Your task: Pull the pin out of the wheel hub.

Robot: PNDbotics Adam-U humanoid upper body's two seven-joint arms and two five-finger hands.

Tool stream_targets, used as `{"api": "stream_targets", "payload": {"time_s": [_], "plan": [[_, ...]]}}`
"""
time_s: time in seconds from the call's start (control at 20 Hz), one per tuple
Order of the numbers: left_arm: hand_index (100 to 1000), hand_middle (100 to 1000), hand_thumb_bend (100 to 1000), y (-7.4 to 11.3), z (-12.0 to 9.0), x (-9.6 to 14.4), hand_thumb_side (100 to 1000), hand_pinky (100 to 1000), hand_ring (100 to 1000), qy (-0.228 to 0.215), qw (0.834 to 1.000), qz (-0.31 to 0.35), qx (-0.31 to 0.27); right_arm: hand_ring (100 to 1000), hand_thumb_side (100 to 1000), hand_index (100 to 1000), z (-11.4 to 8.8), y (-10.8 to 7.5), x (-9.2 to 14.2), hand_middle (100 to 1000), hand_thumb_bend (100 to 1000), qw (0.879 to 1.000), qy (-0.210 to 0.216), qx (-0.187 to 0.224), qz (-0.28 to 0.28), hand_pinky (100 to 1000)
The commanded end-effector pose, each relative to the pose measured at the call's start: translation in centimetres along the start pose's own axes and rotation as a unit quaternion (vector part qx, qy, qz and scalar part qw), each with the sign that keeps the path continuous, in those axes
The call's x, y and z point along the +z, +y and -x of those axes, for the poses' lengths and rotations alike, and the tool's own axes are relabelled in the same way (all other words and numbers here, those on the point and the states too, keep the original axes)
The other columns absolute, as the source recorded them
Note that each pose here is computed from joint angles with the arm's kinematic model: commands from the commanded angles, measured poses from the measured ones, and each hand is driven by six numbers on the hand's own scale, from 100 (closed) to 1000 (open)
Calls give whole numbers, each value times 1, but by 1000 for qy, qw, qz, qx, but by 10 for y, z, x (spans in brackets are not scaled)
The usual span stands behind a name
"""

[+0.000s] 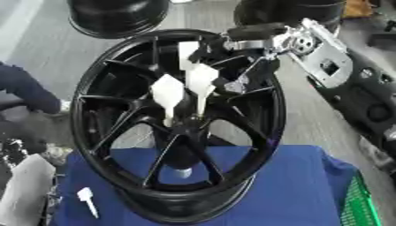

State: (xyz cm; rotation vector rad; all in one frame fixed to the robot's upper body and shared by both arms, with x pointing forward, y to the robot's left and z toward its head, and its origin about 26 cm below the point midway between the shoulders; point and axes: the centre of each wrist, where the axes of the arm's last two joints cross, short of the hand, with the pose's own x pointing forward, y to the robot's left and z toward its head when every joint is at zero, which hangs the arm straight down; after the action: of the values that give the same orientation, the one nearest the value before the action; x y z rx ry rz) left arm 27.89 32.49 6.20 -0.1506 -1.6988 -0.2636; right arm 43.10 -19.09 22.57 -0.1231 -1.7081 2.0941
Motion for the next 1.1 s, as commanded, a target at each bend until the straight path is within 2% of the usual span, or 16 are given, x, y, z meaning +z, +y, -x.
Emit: {"api": "stream_targets", "payload": {"time_s": [0.05, 0.65, 1.0, 1.1], "plan": [[656, 571, 388, 0, -8, -3, 742, 729, 579, -12, 1000, 7, -7, 859, 454, 899, -2, -11, 3, 850, 100, 999, -14, 35, -31, 867], [656, 571, 389, 0, -9, -4, 741, 730, 580, -13, 1000, 8, -7, 864, 490, 835, -3, -9, -1, 851, 100, 997, -13, 44, -60, 873], [656, 571, 389, 1, -9, -4, 741, 730, 580, -14, 1000, 9, -7, 860, 377, 766, -2, -7, -2, 815, 100, 996, -9, 46, -70, 871], [656, 571, 390, 0, -9, -4, 741, 730, 580, -14, 1000, 9, -7, 846, 328, 716, -1, -7, -3, 736, 100, 996, -8, 46, -71, 867]]}}
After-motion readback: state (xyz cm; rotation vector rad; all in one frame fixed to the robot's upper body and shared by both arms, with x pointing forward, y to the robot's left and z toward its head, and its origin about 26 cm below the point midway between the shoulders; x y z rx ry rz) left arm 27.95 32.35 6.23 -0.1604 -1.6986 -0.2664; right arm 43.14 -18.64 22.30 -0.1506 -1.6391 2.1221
